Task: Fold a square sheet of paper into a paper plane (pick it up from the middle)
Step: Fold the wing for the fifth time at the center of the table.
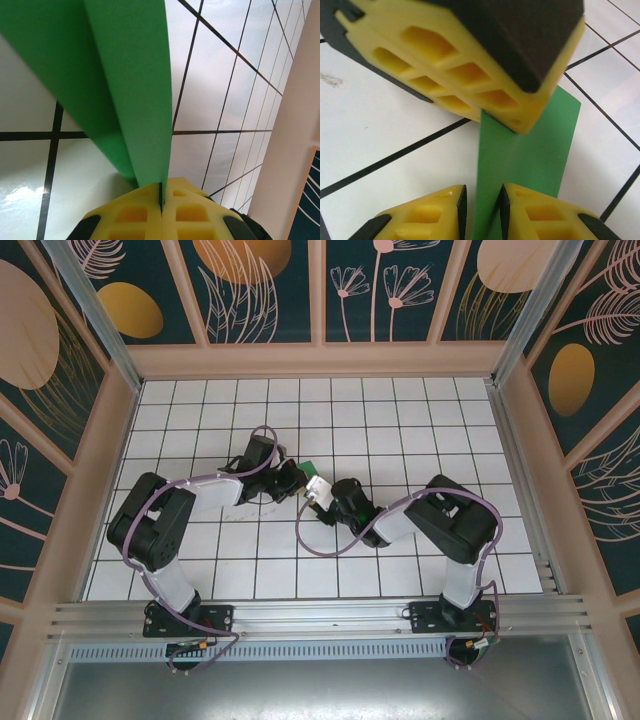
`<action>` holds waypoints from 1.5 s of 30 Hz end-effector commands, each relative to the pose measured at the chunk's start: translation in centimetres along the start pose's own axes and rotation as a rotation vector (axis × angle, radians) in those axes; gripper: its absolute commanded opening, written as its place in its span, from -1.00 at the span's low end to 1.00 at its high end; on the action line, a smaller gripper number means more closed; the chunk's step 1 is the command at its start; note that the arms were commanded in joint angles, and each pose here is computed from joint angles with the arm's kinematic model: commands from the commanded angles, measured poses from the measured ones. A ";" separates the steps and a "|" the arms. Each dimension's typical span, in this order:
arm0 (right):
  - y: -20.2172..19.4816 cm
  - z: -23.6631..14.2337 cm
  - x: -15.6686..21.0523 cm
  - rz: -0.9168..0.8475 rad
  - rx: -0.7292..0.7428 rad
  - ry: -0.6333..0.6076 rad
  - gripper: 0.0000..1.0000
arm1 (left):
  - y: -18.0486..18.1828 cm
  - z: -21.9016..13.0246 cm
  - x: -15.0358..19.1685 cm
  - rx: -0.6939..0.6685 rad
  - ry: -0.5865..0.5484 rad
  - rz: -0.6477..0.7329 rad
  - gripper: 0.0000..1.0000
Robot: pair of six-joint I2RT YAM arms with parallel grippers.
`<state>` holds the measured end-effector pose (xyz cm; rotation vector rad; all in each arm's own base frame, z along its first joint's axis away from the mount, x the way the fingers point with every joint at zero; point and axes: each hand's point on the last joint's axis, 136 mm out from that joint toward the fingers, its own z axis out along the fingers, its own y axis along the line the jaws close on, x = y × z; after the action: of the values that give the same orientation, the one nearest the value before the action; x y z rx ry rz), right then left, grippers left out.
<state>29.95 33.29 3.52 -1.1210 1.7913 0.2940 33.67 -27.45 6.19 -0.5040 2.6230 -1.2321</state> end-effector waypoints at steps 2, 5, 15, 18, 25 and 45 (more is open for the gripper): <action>0.5 0.1 -0.6 0.036 -0.060 -0.011 -0.49 | -1.1 -0.6 -0.3 0.002 -0.021 0.030 -0.89; 0.3 -0.1 -0.9 0.061 -0.073 -0.017 -0.50 | -0.7 -0.6 -0.4 -0.016 -0.028 0.035 -0.85; -1.0 -1.0 -2.3 0.101 -0.053 -0.074 -0.27 | -0.1 -0.6 -0.1 -0.030 -0.017 0.038 -0.96; -1.4 -1.2 -2.5 0.084 -0.031 -0.095 -0.26 | 0.0 -0.6 0.1 -0.030 -0.012 0.040 -0.97; -1.5 -1.2 -2.5 0.018 -0.012 -0.118 -0.29 | -1.0 -1.2 0.0 -0.006 -0.017 0.051 -0.98; -0.7 -0.7 -2.4 0.085 -0.082 -0.091 -0.99 | -1.6 -5.3 -4.0 0.007 -0.168 0.048 -0.35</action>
<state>30.23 33.18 5.18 -1.1076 1.7467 0.3895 34.62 -25.02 8.55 -0.4973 2.5633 -1.1678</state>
